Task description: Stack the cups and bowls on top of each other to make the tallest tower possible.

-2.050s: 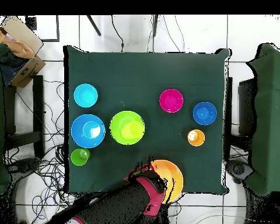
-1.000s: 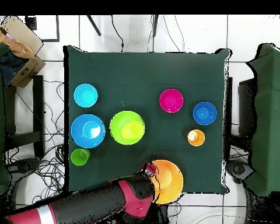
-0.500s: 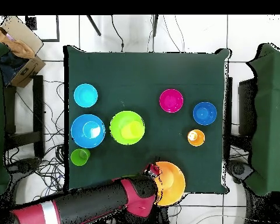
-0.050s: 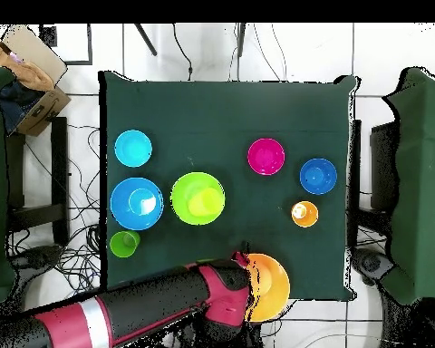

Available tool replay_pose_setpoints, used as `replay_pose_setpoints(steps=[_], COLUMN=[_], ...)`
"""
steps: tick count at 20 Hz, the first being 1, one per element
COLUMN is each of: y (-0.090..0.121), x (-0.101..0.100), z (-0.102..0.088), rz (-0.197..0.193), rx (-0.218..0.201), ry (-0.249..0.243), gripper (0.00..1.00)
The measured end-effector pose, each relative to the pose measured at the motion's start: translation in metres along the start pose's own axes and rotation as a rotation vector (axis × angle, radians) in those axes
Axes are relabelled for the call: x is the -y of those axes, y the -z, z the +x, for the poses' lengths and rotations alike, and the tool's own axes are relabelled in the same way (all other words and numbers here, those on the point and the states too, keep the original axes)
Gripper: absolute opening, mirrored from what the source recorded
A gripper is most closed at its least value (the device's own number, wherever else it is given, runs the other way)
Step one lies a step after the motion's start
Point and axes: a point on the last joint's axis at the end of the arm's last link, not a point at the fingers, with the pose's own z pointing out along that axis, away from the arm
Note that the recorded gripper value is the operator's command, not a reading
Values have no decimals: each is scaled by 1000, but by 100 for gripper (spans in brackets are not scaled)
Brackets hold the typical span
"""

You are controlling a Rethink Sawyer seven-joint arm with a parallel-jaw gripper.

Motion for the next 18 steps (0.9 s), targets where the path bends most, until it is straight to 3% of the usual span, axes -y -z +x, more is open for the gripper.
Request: replay_pose_setpoints(steps=[7, 18], y=[-9, -26], x=[-3, -7], z=[-7, -21], rz=[-165, -237], rx=[68, 156], ry=[143, 139], gripper=[100, 100])
